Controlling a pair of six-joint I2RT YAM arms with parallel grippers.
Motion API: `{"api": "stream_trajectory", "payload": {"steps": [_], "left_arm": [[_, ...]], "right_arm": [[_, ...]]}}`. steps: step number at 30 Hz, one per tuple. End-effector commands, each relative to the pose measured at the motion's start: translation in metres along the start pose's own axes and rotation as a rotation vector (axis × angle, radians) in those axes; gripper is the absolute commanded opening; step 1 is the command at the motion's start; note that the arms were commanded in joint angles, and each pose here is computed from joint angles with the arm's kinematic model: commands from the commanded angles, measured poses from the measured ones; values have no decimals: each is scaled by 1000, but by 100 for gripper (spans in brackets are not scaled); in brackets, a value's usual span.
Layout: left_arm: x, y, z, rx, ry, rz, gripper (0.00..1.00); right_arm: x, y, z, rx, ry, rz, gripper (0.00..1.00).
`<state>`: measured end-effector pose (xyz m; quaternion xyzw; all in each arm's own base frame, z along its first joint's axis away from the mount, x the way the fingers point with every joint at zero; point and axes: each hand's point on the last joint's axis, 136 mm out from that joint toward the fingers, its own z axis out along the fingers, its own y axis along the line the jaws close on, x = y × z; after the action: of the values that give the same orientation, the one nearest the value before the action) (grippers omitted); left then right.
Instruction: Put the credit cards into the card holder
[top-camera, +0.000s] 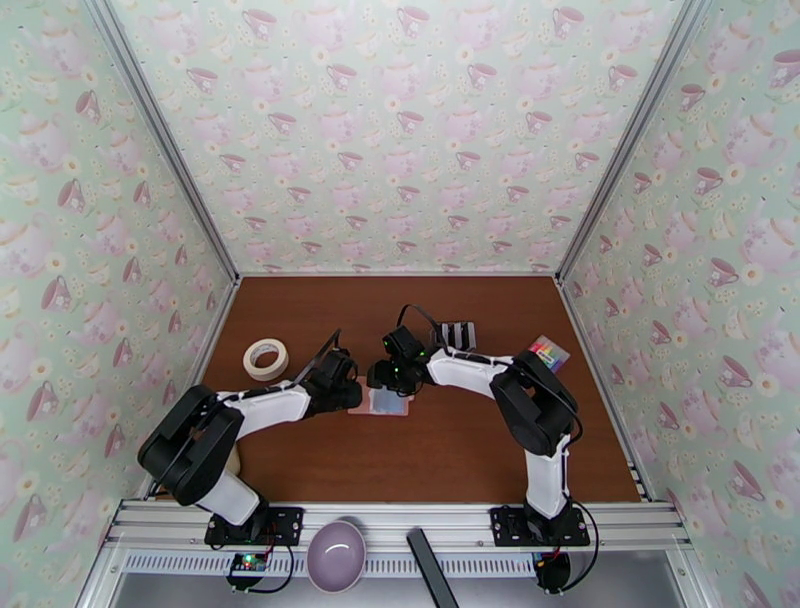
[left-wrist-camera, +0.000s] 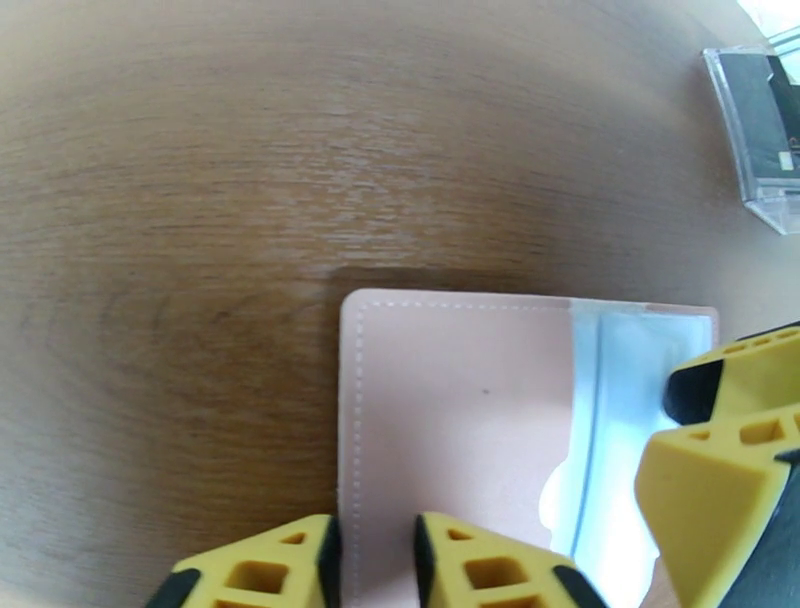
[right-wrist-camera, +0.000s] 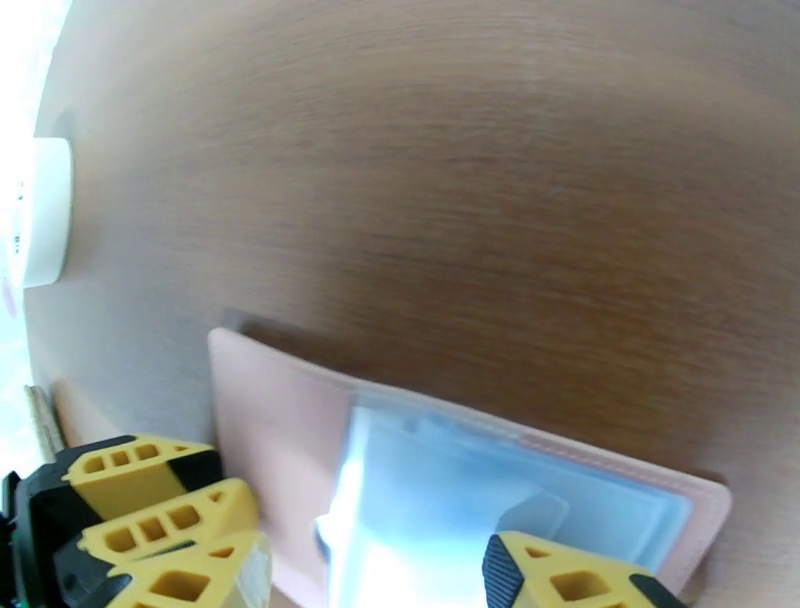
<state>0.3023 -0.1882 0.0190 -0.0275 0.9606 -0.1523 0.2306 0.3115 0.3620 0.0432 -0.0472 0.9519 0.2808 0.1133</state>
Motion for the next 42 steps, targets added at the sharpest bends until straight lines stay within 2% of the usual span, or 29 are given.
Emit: {"api": "stream_trajectory", "payload": {"steps": [1, 9, 13, 15, 23, 32, 42], "left_arm": [[18, 7, 3, 8, 49, -17, 40], [20, 8, -21, 32, 15, -12, 60], [17, 5, -36, 53, -7, -3, 65], [17, 3, -44, 68, -21, 1, 66], [21, -13, -64, 123, -45, 56, 58], [24, -30, -60, 131, -69, 144, 56], [41, -20, -28, 64, 18, 154, 56]], "right_arm": [[11, 9, 10, -73, 43, 52, 61], [17, 6, 20, -115, 59, 108, 61], [14, 12, 16, -145, 52, 118, 61], [13, 14, 14, -152, 49, 121, 61], [10, 20, 9, -175, 41, 130, 61], [7, 27, 8, -217, 41, 151, 61], [8, 25, 8, -221, 39, 153, 61]]}}
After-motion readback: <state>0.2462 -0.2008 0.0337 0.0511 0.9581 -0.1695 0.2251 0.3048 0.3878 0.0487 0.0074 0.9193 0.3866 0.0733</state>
